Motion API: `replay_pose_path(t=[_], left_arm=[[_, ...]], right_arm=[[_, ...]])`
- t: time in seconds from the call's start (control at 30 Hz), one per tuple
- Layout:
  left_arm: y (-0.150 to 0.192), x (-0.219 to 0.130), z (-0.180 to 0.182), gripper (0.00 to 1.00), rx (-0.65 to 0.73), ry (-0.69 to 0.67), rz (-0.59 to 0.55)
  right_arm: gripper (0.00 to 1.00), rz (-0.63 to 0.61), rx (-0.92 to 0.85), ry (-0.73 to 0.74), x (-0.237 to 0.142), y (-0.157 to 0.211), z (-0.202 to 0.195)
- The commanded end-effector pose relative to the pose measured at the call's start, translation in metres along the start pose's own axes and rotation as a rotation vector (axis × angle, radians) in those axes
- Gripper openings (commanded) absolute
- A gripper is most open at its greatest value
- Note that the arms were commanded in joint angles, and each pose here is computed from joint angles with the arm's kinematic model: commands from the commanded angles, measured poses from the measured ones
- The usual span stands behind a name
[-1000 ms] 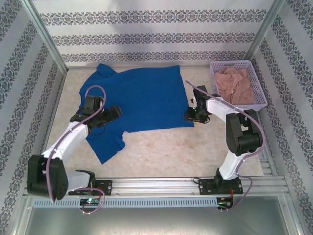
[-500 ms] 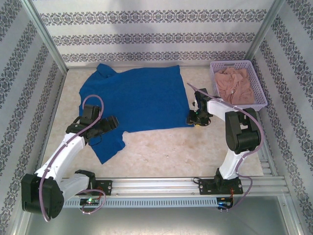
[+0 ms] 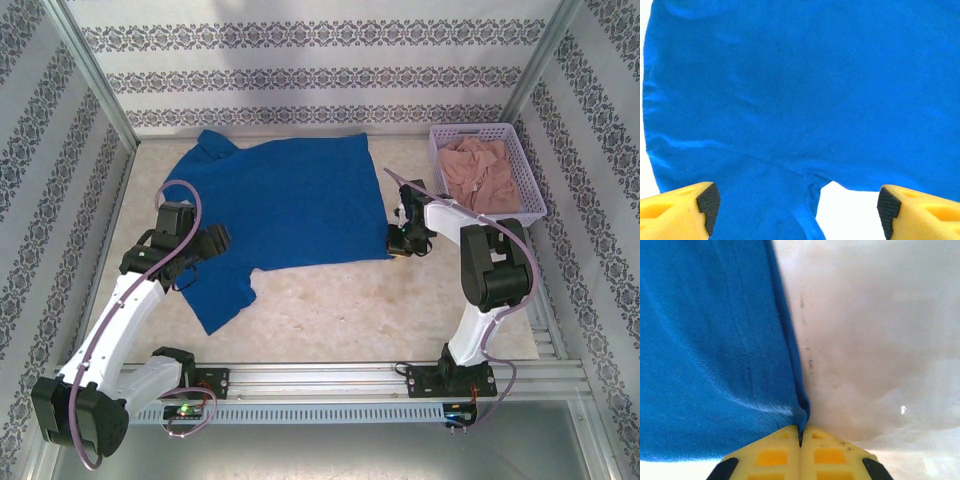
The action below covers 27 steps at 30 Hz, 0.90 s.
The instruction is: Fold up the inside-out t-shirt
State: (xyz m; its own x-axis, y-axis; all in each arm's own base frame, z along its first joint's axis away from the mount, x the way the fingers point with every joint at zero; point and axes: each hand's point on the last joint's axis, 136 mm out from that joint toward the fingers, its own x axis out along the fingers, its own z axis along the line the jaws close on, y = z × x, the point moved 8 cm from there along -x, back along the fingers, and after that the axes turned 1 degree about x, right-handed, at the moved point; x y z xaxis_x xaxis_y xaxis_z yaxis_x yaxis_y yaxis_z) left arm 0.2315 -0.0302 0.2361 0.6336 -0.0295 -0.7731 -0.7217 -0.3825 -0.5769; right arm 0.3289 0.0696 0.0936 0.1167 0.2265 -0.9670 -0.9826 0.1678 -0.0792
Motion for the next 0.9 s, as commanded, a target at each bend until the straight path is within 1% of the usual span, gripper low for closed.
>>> replay_pose_path(t=[0.0,0.17,0.27,0.53,0.63,0.73,0.87], left_arm=[[0.004,-0.007,-0.001,0.83,0.037,-0.009,0.048],[0.012,-0.009,-0.002,0.82,0.038,0.01,0.101],[0.022,-0.005,-0.002,0.82,0.058,0.008,0.139],[0.059,0.018,-0.022,0.82,0.155,0.018,0.283],[0.071,0.025,-0.033,0.81,0.189,0.054,0.337],[0.084,0.03,-0.047,0.81,0.243,0.125,0.418],[0.106,0.031,-0.054,0.81,0.319,0.13,0.519]], right_arm=[[0.0,-0.005,0.06,0.036,-0.012,0.014,-0.019],[0.0,-0.027,0.151,0.034,-0.026,0.045,-0.036],[0.0,-0.057,0.18,0.032,-0.031,0.056,-0.041],[0.0,-0.094,0.163,0.061,-0.032,0.044,-0.043],[0.0,-0.097,0.174,0.072,-0.03,0.041,-0.049],[0.0,-0.092,0.196,0.083,-0.03,0.042,-0.057],[0.0,-0.096,0.218,0.083,-0.032,0.044,-0.064]])
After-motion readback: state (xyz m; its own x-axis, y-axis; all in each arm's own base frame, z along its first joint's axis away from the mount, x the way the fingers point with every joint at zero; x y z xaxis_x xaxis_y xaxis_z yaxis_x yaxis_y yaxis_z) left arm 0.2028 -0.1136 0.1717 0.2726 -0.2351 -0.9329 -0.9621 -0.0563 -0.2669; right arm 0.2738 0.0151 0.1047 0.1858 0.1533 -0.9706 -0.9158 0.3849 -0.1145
